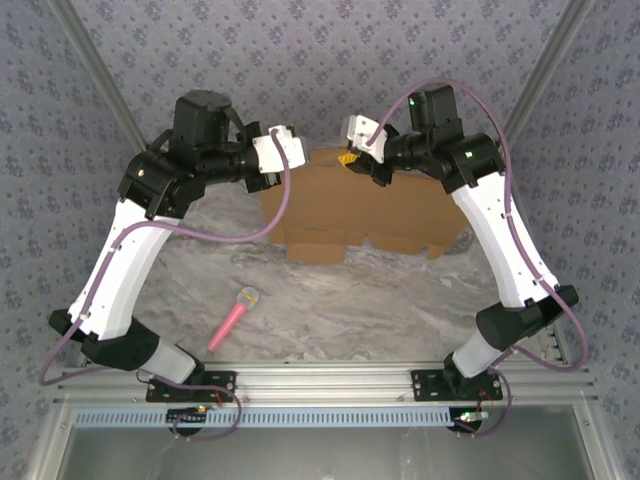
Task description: Fold the paper box
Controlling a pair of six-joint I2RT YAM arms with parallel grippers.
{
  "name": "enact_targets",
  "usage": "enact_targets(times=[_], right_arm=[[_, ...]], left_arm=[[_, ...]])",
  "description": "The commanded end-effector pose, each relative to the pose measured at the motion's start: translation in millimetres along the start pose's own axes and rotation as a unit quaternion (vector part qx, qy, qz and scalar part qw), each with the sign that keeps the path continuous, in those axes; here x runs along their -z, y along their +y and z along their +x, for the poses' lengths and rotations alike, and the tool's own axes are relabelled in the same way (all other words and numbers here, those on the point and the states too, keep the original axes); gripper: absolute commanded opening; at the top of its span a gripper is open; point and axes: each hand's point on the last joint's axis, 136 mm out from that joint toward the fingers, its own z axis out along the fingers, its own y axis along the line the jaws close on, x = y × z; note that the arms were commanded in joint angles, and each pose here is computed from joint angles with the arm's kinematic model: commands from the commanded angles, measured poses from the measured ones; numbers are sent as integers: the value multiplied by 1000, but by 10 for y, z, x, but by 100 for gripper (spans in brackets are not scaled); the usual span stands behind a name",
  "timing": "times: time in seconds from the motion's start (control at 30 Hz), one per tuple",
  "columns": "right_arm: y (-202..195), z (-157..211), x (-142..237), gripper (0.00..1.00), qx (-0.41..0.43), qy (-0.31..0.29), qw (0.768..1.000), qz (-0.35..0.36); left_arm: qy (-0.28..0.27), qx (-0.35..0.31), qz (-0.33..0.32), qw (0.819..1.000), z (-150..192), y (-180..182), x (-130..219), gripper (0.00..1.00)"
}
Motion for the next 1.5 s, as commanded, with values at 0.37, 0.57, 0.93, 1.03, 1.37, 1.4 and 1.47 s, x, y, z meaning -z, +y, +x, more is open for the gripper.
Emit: enact_targets(times=[0.37, 0.57, 0.93, 1.03, 1.37, 1.4, 1.47], right_arm=[[24, 106, 513, 0, -66, -51, 996, 36], [-38, -14, 768, 0, -96, -112, 987, 63], [-51, -235, 989, 0, -109, -154, 980, 61], [-65, -249, 1002, 0, -112, -160, 978, 64], [-170, -166, 970, 0, -125, -161, 975, 95], [-181, -138, 964, 0, -127, -157, 974, 100], [-210, -87, 965, 0, -129, -150, 974, 114]], left_arm=[[-107, 122, -8, 987, 227, 125, 268, 58], [-152, 210, 2, 966, 654, 121, 213, 65], [-173, 271, 68, 944, 1000, 172, -250, 70], [-193, 276, 101, 936, 952, 138, -283, 61], [-212, 293, 159, 918, 927, 15, -318, 18], [-211, 291, 158, 920, 917, 15, -304, 15], [-200, 285, 150, 925, 908, 34, -278, 10]])
